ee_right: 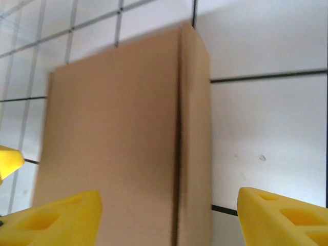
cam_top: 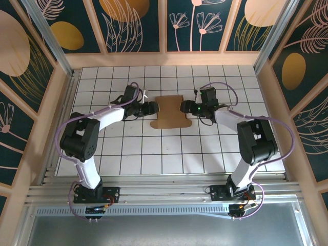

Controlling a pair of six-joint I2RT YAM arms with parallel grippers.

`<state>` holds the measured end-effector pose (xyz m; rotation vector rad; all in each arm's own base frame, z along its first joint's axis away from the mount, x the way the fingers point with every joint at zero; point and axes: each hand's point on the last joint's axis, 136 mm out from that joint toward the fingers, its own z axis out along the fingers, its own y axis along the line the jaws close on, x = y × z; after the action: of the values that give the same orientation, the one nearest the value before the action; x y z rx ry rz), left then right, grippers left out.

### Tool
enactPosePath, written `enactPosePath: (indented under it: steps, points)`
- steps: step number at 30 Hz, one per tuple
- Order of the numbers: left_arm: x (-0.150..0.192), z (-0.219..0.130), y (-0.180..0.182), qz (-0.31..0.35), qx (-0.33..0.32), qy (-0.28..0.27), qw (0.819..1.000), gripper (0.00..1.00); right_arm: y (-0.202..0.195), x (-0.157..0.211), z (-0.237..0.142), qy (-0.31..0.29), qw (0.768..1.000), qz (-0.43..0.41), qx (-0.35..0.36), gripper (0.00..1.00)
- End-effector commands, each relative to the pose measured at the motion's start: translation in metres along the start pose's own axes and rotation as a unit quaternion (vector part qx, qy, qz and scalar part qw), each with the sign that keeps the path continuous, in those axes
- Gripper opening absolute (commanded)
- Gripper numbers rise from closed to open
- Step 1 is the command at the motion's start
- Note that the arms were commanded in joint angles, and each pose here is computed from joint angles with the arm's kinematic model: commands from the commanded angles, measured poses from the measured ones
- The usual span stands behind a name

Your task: Fold the paper box

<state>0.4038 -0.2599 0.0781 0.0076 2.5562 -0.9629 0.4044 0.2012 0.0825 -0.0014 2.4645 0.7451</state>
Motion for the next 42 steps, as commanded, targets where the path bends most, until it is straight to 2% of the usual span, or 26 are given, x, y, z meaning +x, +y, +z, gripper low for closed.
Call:
enactPosePath:
  steps: [1,4,7,12,15,18,21,24,28,29,30,31,32,34,35,36,37,38,40,42]
  points:
    - [0.013,0.021,0.012,-0.022,-0.001,0.030,0.999,0.62,-0.018,0.017,0.011,0.026,0.999,0.002,0.028,0.71]
    - [0.028,0.037,0.045,-0.031,-0.050,0.047,0.997,0.56,-0.027,0.025,0.012,0.036,0.998,-0.004,0.045,0.71]
    - [0.041,0.046,0.060,-0.039,-0.063,0.059,0.995,0.48,-0.025,0.021,0.007,0.027,0.998,-0.015,0.046,0.71]
    - [0.037,0.040,0.054,-0.035,-0.059,0.051,0.996,0.45,-0.001,-0.005,-0.016,-0.019,0.996,-0.080,0.040,0.71]
    - [0.022,0.031,0.042,-0.025,-0.055,0.037,0.998,0.49,0.026,-0.021,-0.038,-0.073,0.979,-0.182,0.048,0.72]
    - [0.006,0.019,0.026,-0.013,-0.048,0.019,0.999,0.58,0.052,-0.024,-0.059,-0.125,0.938,-0.317,0.068,0.73]
    - [-0.011,0.002,0.009,0.000,-0.045,-0.006,0.999,0.64,0.067,-0.009,-0.070,-0.128,0.888,-0.436,0.063,0.73]
    - [-0.027,-0.024,-0.005,0.014,-0.049,-0.043,0.998,0.69,0.073,0.028,-0.073,-0.104,0.817,-0.564,0.056,0.72]
    - [-0.041,-0.065,-0.016,0.033,-0.066,-0.100,0.992,0.75,0.062,0.081,-0.067,-0.079,0.699,-0.706,0.075,0.74]
    - [-0.042,-0.073,-0.017,0.037,-0.072,-0.112,0.990,0.76,0.058,0.084,-0.066,-0.082,0.687,-0.717,0.088,0.76]
    - [-0.042,-0.080,-0.015,0.043,-0.080,-0.122,0.988,0.77,0.054,0.082,-0.065,-0.086,0.691,-0.711,0.100,0.78]
    - [-0.042,-0.087,-0.015,0.049,-0.082,-0.134,0.986,0.77,0.051,0.074,-0.065,-0.092,0.718,-0.683,0.103,0.80]
    - [-0.040,-0.090,-0.015,0.052,-0.080,-0.141,0.985,0.78,0.052,0.062,-0.067,-0.100,0.761,-0.633,0.101,0.83]
    - [-0.037,-0.090,-0.018,0.057,-0.064,-0.142,0.986,0.80,0.055,0.021,-0.071,-0.101,0.878,-0.463,0.069,0.86]
    - [-0.035,-0.086,-0.018,0.051,-0.060,-0.135,0.988,0.81,0.053,0.002,-0.072,-0.097,0.926,-0.363,0.044,0.86]
    - [-0.034,-0.079,-0.018,0.040,-0.052,-0.124,0.990,0.81,0.040,-0.020,-0.070,-0.090,0.969,-0.229,0.032,0.85]
    - [-0.032,-0.070,-0.021,0.031,-0.037,-0.107,0.993,0.81,0.028,-0.031,-0.065,-0.062,0.991,-0.122,0.004,0.82]
    - [-0.031,-0.061,-0.023,0.021,-0.024,-0.091,0.995,0.81,0.021,-0.033,-0.058,-0.033,0.998,-0.051,-0.029,0.79]
    - [-0.029,-0.038,-0.026,-0.002,0.005,-0.062,0.998,0.81,0.010,-0.032,-0.040,0.005,0.995,0.064,-0.081,0.76]
    - [-0.033,-0.024,-0.029,-0.012,0.022,-0.053,0.998,0.82,0.013,-0.029,-0.026,0.023,0.985,0.115,-0.126,0.82]
